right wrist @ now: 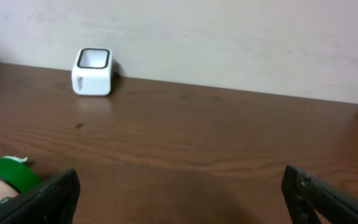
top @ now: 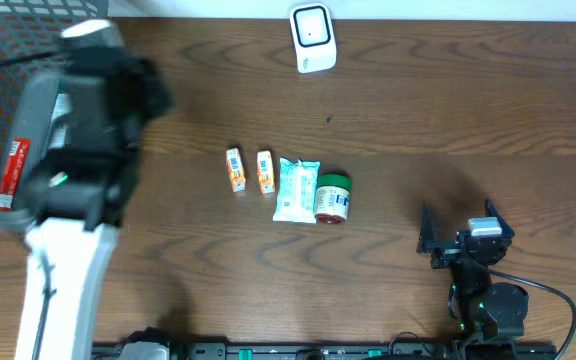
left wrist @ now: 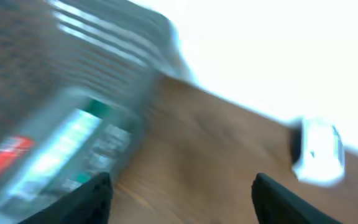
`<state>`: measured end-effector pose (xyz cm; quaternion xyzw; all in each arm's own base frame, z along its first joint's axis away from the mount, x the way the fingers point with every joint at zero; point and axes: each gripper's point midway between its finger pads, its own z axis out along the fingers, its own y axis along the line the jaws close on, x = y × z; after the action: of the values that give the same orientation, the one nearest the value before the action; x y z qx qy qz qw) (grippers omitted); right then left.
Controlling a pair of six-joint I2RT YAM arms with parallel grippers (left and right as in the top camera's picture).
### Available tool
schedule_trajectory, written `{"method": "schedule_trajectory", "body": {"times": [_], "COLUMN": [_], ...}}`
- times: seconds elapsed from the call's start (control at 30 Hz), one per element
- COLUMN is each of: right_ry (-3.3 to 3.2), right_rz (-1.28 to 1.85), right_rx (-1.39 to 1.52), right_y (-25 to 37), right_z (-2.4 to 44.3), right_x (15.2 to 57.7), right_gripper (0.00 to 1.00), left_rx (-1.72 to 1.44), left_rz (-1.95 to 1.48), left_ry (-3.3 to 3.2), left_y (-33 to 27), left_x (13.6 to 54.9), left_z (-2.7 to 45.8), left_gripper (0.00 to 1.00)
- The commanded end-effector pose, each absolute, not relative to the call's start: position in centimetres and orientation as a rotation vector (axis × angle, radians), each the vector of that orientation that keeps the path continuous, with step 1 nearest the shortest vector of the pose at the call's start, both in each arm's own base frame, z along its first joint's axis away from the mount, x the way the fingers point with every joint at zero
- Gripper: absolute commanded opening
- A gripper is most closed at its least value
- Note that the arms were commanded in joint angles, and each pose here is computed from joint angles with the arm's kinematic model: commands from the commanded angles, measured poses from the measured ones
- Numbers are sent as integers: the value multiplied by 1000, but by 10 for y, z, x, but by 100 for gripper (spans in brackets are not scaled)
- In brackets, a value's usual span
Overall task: Scan the item barcode
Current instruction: 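Move the left gripper back into the basket toward the green package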
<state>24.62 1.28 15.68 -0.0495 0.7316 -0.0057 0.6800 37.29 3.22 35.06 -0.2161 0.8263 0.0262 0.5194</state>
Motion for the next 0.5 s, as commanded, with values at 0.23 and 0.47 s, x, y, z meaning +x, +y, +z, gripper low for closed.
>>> {"method": "schedule_trajectory", "body": {"times": [0.23, 0.47], "right_ry": [1644, 1644], "right_rz": [-22, -22], "right_rx": [-110, -110], "right_y": [11, 11], "right_z": [156, 156], "right_x": [246, 246], "right_gripper": [99, 99], "left_rx": [-835, -770], "left_rz": [139, -21], "left_ry": [1886, 1954], "left_y": [164, 202], "left_x": [353, 378], "left_z": [345, 312], "left_gripper": [79, 81]}}
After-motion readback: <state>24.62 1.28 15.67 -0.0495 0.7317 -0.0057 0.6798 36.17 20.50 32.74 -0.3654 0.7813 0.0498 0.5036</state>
